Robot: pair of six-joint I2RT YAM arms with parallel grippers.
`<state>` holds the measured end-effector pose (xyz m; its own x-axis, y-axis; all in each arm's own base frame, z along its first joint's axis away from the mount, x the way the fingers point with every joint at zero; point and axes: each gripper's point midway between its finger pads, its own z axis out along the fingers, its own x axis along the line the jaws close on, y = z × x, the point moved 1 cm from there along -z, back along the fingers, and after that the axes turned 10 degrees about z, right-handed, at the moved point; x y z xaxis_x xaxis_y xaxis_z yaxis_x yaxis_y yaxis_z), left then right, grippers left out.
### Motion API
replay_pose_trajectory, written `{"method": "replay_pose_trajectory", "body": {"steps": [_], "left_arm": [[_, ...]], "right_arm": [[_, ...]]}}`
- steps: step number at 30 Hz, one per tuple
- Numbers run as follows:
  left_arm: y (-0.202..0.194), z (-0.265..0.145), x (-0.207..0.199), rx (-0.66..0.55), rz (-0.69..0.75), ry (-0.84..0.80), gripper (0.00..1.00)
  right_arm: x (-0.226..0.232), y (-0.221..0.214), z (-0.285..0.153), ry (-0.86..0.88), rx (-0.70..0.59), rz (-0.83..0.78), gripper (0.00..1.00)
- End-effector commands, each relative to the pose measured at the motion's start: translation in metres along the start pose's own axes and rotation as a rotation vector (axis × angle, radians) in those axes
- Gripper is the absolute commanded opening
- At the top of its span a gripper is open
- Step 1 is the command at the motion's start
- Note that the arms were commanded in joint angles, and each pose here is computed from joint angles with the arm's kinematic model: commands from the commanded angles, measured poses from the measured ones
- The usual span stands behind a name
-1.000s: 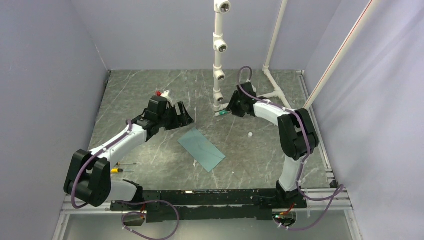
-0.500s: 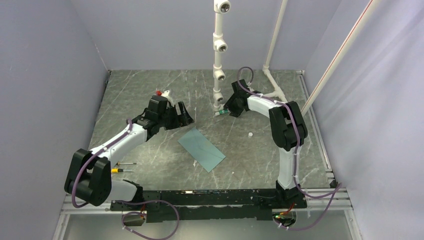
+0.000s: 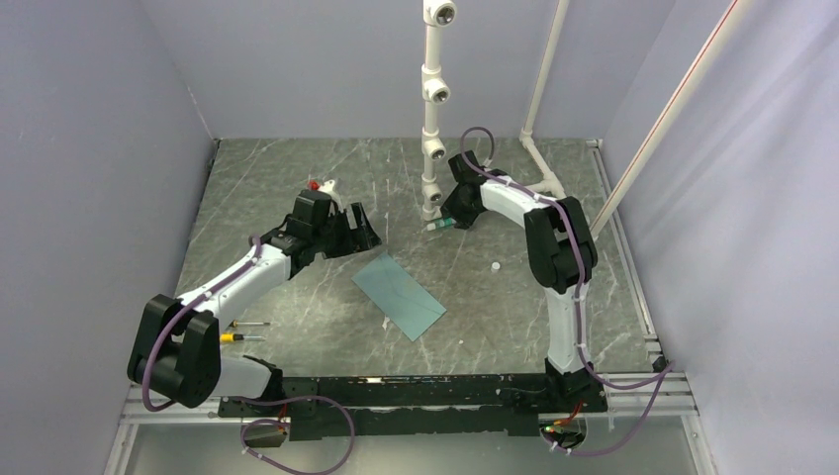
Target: Place the letter into the envelope and seal it
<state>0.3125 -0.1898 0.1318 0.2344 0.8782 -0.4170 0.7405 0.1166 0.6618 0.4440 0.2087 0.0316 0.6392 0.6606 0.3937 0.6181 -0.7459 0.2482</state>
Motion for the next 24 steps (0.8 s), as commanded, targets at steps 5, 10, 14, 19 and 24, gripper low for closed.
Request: {"method": "replay_pose_trajectory", "body": {"steps": [5, 10, 14, 19, 24], "left_arm": [[0.012, -0.006, 0.005, -0.042, 0.013, 0.040, 0.86], [0.011, -0.010, 0.007, -0.053, 0.017, 0.049, 0.87], [0.008, -0.013, 0.009, -0.058, 0.015, 0.053, 0.87], [0.007, -0.015, 0.010, -0.069, 0.008, 0.053, 0.88], [0.008, -0.017, 0.010, -0.069, 0.011, 0.060, 0.87]], "right_arm": [[-0.044, -0.011, 0.020, -0.197, 0.015, -0.149, 0.43], [-0.056, -0.013, 0.018, -0.208, 0.019, -0.199, 0.28], [-0.061, -0.005, 0.010, -0.232, -0.015, -0.297, 0.20], [-0.070, -0.008, 0.012, -0.258, 0.001, -0.377, 0.32], [-0.081, -0.021, 0.024, -0.305, 0.061, -0.426, 0.25]]}}
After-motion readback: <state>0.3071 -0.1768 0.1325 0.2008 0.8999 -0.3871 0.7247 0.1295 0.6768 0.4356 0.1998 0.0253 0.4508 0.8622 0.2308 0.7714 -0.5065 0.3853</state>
